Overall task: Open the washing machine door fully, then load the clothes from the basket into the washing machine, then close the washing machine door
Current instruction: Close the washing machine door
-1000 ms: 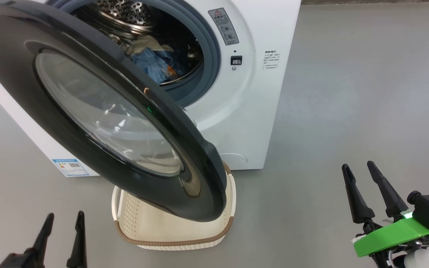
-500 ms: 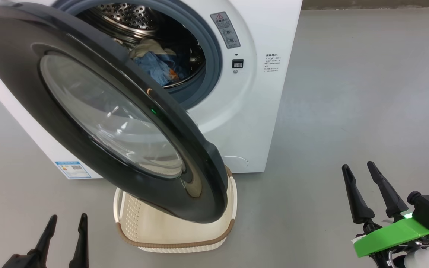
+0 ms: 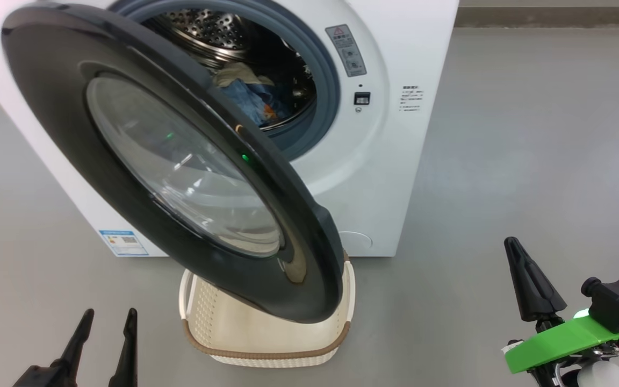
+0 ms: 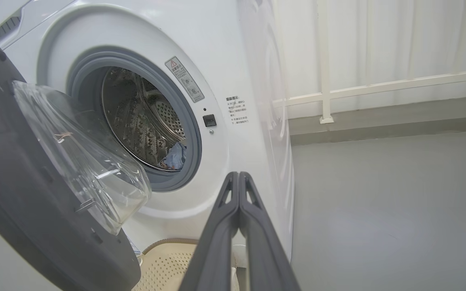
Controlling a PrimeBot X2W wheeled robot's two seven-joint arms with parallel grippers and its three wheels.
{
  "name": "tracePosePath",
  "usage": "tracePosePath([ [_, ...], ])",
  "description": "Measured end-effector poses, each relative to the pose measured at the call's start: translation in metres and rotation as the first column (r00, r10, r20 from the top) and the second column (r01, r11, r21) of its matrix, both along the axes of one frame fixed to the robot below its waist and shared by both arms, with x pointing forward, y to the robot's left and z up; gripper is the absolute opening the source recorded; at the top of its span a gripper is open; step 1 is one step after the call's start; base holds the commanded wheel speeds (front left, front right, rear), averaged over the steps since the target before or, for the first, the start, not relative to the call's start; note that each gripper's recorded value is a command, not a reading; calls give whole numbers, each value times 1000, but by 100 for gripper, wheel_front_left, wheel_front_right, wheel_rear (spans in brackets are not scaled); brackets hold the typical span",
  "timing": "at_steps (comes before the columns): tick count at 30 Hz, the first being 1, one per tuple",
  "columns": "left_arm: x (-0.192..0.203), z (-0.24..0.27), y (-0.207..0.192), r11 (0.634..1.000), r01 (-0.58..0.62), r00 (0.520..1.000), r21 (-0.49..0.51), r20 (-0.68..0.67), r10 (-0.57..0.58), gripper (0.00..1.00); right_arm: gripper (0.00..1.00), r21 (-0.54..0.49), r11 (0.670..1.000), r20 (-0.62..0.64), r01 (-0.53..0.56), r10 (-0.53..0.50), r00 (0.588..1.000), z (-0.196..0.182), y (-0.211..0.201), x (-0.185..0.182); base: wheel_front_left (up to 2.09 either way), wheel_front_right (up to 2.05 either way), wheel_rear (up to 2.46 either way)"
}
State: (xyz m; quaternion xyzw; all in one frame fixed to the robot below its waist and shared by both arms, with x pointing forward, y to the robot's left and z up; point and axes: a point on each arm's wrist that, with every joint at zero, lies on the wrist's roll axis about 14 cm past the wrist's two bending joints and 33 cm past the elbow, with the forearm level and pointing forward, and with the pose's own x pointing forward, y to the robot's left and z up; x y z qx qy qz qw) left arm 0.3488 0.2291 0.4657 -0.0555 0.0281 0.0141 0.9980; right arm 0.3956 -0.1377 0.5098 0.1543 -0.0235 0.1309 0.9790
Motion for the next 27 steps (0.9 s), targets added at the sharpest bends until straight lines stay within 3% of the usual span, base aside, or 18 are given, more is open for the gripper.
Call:
tracePosePath([
  [3, -3, 2, 4, 1000, -13, 1000, 0, 7, 13, 100, 0, 2, 999, 14, -37, 37, 999, 5, 13, 3, 0, 0, 0],
  [7, -8, 5, 7, 999, -31, 999, -4, 18, 32, 100, 0, 12, 995, 112, -95, 93, 989, 39, 35, 17, 0, 0, 0],
  [13, -15, 11, 10, 998, -54, 998, -10, 39, 55, 100, 0, 18, 976, 300, -218, 203, 932, 105, 78, 24, 0, 0, 0],
  [20, -24, 16, 16, 997, -82, 995, -9, 57, 83, 100, 0, -2, 912, 482, -410, 360, 799, 169, 137, -6, 0, 0, 0],
  [27, -34, 14, 19, 994, -105, 993, -21, 51, 106, 100, 0, -18, 817, 487, -577, 511, 708, 170, 186, -42, 0, 0, 0],
])
